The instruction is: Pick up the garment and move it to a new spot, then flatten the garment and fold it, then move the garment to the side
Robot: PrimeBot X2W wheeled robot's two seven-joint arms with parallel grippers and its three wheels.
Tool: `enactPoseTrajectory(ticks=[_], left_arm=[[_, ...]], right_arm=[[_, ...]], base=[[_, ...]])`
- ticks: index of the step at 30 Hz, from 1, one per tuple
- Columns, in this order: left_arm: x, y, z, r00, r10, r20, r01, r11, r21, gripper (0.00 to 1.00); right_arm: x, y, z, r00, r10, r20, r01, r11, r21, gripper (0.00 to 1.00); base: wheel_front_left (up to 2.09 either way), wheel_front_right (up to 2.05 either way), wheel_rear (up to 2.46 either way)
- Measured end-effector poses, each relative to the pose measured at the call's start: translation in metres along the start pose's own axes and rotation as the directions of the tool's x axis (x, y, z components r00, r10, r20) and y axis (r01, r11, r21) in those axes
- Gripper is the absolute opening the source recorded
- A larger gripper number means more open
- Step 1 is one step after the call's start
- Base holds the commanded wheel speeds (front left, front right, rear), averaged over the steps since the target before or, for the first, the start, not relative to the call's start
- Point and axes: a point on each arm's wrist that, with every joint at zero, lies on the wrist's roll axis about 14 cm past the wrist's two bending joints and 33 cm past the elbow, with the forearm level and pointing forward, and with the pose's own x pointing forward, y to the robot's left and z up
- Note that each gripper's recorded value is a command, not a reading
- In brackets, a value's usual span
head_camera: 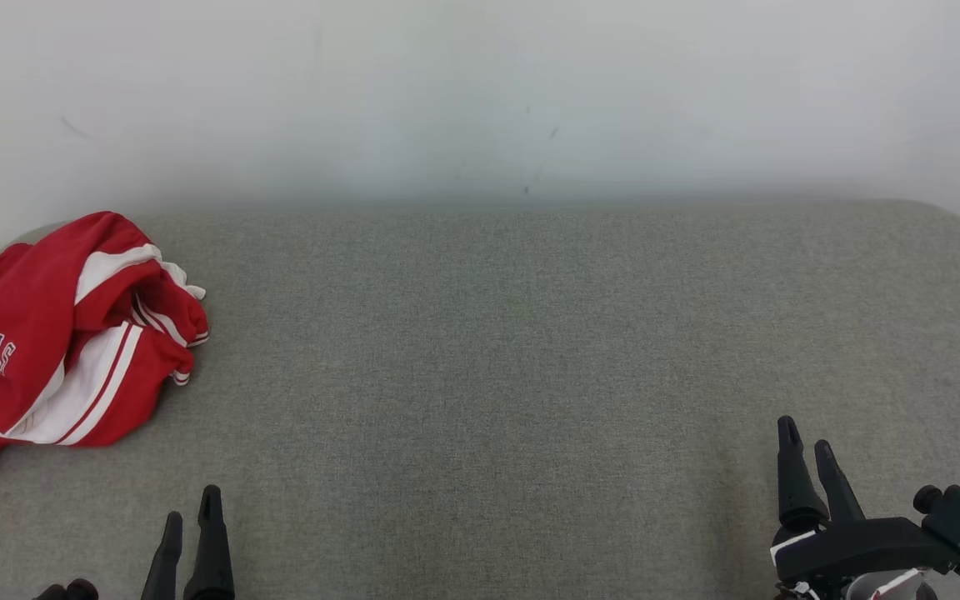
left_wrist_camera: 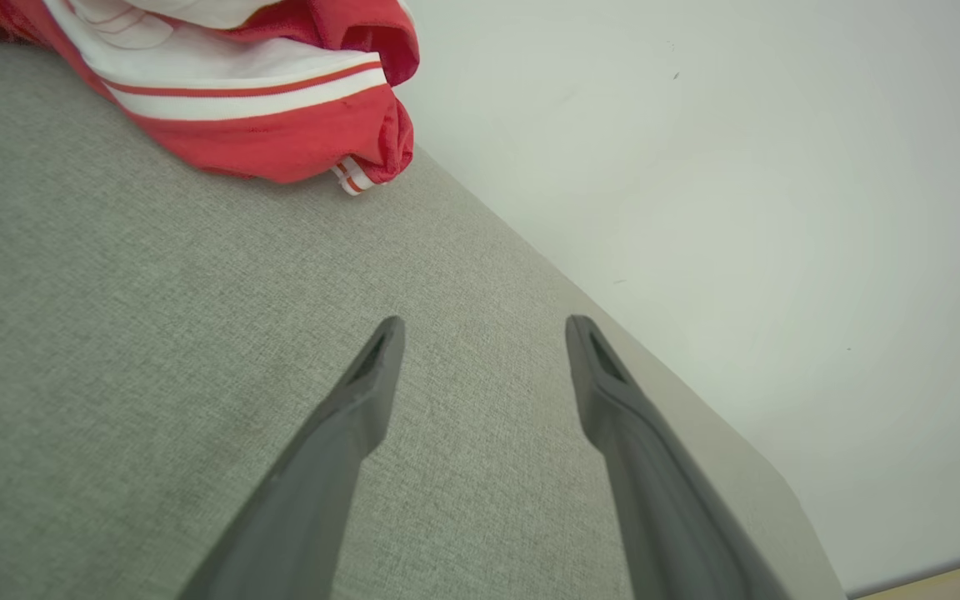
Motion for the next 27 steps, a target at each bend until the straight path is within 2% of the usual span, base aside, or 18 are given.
enactPoseTrajectory(ticks=[15,27], left_arm=[[-0.007,0.01,0.002,0.999,0.042,0.025,-0.046,0.974,0.22,1.0],[-0.013,0.016,-0.001,0.999,0.042,0.03,-0.05,0.938,0.344,1.0]], right_arm=[[-0.002,0.01,-0.01,0.999,0.042,-0.021,-0.045,0.975,-0.218,1.0],[-0.006,0.007,-0.025,0.997,0.037,-0.065,-0.056,0.945,-0.321,1.0]], base=[[0.0,0.0,0.0],[0.0,0.0,0.0]])
